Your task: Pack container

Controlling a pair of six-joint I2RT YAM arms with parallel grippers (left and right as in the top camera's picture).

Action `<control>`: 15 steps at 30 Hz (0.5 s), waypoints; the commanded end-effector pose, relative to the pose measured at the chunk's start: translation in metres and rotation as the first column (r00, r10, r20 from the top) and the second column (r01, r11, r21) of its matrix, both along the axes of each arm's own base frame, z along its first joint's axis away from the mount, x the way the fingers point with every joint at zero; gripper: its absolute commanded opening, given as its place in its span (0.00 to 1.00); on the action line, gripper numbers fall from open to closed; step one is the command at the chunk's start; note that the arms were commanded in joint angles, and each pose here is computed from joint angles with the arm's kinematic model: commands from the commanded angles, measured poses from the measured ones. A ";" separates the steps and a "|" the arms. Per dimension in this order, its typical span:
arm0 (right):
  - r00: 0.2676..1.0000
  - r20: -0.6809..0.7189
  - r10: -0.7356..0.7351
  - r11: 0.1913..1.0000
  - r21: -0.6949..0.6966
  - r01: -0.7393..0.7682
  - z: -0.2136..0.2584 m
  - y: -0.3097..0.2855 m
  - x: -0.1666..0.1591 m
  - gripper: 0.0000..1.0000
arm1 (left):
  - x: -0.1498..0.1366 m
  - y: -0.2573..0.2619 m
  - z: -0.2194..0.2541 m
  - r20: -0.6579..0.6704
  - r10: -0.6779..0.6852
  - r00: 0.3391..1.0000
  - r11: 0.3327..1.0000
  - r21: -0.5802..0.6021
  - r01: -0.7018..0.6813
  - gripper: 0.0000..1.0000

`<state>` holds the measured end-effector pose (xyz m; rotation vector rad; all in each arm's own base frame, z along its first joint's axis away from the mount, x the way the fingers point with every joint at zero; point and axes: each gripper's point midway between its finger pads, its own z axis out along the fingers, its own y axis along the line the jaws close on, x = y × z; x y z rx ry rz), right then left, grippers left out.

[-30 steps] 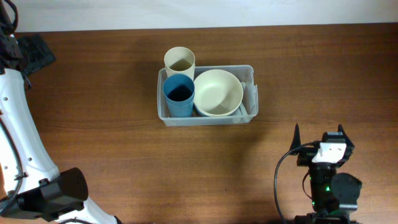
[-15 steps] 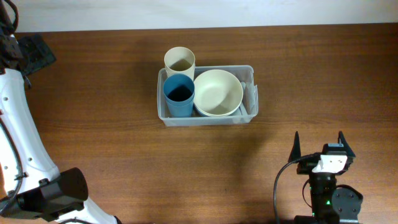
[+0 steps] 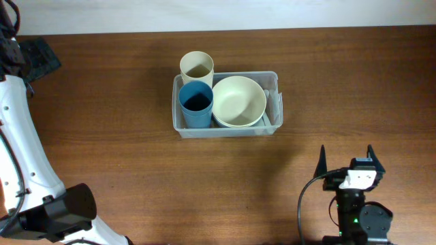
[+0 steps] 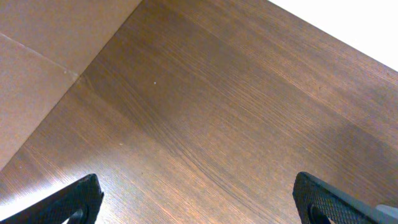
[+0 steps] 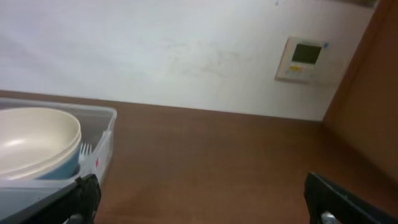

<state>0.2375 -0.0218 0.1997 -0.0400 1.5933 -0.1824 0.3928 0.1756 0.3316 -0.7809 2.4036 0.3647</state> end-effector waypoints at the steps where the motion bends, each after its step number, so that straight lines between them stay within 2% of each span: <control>1: 1.000 0.003 0.015 1.000 -0.004 -0.015 -0.014 0.003 0.004 0.99 | 0.001 0.002 0.003 0.015 0.012 1.000 1.000 -0.004 -0.012 1.00; 10: 0.998 -0.056 0.015 1.000 0.002 -0.015 -0.043 0.002 0.008 0.99 | 0.001 0.002 0.003 0.015 0.012 1.000 1.000 -0.003 -0.012 1.00; 15: 0.998 -0.056 0.014 1.000 0.002 -0.014 -0.043 0.002 0.008 0.99 | 0.001 0.002 0.003 0.015 0.012 1.000 1.000 -0.004 -0.012 1.00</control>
